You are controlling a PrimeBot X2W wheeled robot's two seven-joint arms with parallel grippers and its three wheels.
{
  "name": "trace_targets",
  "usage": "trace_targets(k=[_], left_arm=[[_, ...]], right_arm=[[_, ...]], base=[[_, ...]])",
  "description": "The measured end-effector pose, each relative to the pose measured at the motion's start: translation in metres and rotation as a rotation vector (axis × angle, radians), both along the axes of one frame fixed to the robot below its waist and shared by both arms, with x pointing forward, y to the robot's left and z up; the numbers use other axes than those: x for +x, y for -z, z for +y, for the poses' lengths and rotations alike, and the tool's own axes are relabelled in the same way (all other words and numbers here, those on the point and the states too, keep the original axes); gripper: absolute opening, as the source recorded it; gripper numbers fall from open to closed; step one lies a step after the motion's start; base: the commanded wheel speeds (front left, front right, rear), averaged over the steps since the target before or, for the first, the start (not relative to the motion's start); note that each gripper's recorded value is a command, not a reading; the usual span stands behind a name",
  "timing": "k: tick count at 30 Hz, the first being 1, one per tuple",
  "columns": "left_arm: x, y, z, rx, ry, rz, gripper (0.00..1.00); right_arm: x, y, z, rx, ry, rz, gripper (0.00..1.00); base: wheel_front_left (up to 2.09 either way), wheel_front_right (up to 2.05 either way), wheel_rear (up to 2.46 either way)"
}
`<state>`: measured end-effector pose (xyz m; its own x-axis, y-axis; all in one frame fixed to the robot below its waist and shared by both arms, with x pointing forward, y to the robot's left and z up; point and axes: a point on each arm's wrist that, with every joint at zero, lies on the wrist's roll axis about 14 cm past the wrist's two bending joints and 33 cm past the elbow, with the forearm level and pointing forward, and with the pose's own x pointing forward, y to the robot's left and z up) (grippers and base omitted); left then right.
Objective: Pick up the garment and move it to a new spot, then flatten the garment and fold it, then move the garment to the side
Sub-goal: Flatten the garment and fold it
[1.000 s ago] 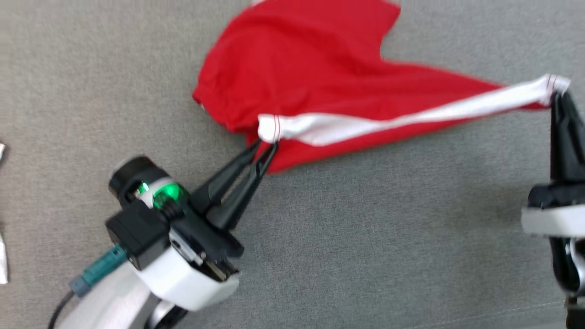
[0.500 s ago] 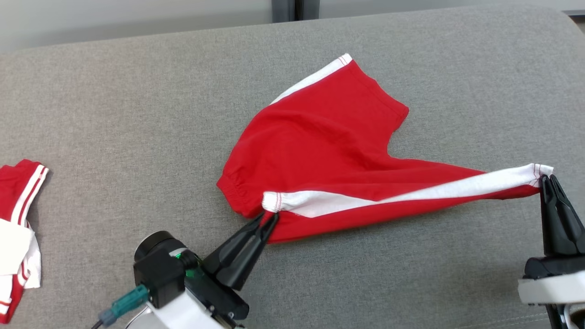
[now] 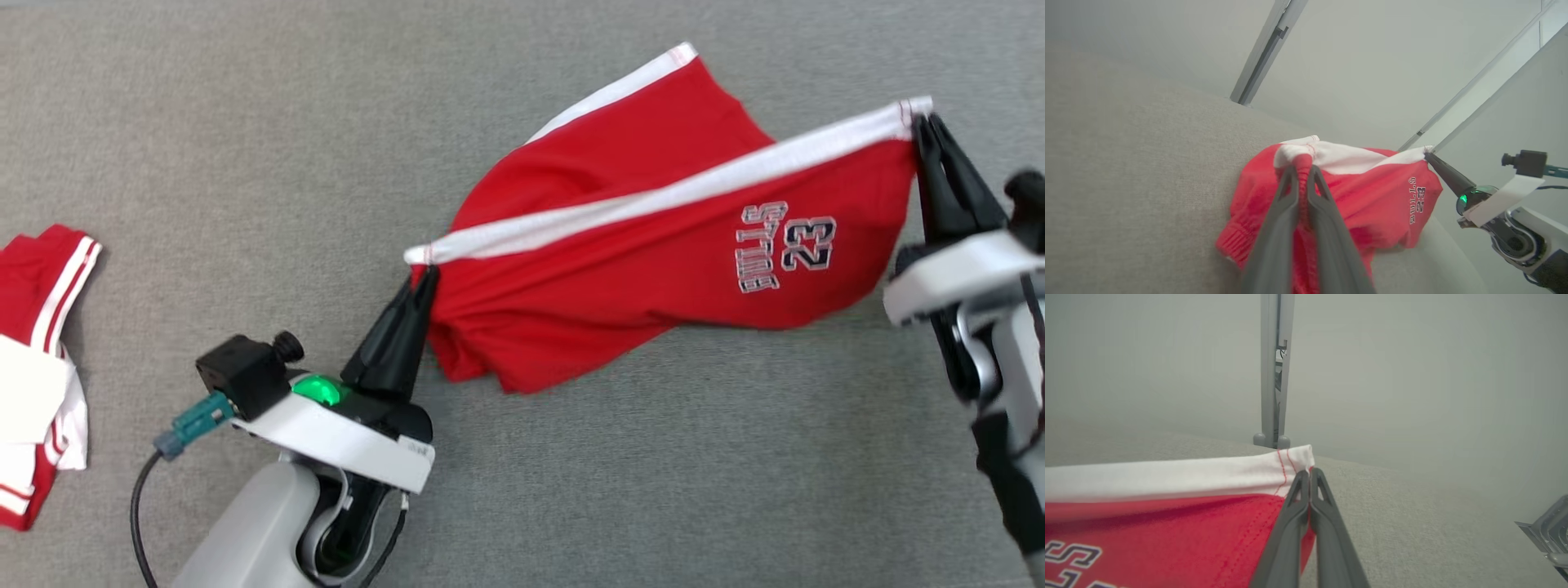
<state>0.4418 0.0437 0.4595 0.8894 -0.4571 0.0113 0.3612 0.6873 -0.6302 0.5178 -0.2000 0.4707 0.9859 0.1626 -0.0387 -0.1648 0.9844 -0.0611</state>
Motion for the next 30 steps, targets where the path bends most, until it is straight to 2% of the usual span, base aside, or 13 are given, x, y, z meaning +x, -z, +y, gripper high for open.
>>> trace_targets(k=[8,15,19,24,30], left_arm=[[0.019,0.016,0.022,-0.061,-0.094,0.077,0.0],[0.03,0.025,0.021,-0.069,-0.102,0.092,0.0],[0.04,0.027,0.02,-0.061,-0.1,0.087,0.0],[0.053,0.042,0.032,-0.003,-0.136,0.104,0.0],[0.058,0.048,0.035,0.02,-0.142,0.11,0.0]], right_arm=[[0.057,0.011,0.044,-0.087,-0.138,0.045,0.0],[0.096,0.023,0.073,-0.181,-0.231,0.072,0.0],[0.109,0.041,0.089,-0.212,-0.276,0.11,0.0],[0.121,0.063,0.105,-0.24,-0.32,0.158,0.0],[0.126,0.074,0.112,-0.275,-0.348,0.181,0.0]], base=[[0.0,0.0,0.0],[0.0,0.0,0.0],[0.0,0.0,0.0],[0.0,0.0,0.0],[0.0,0.0,0.0]])
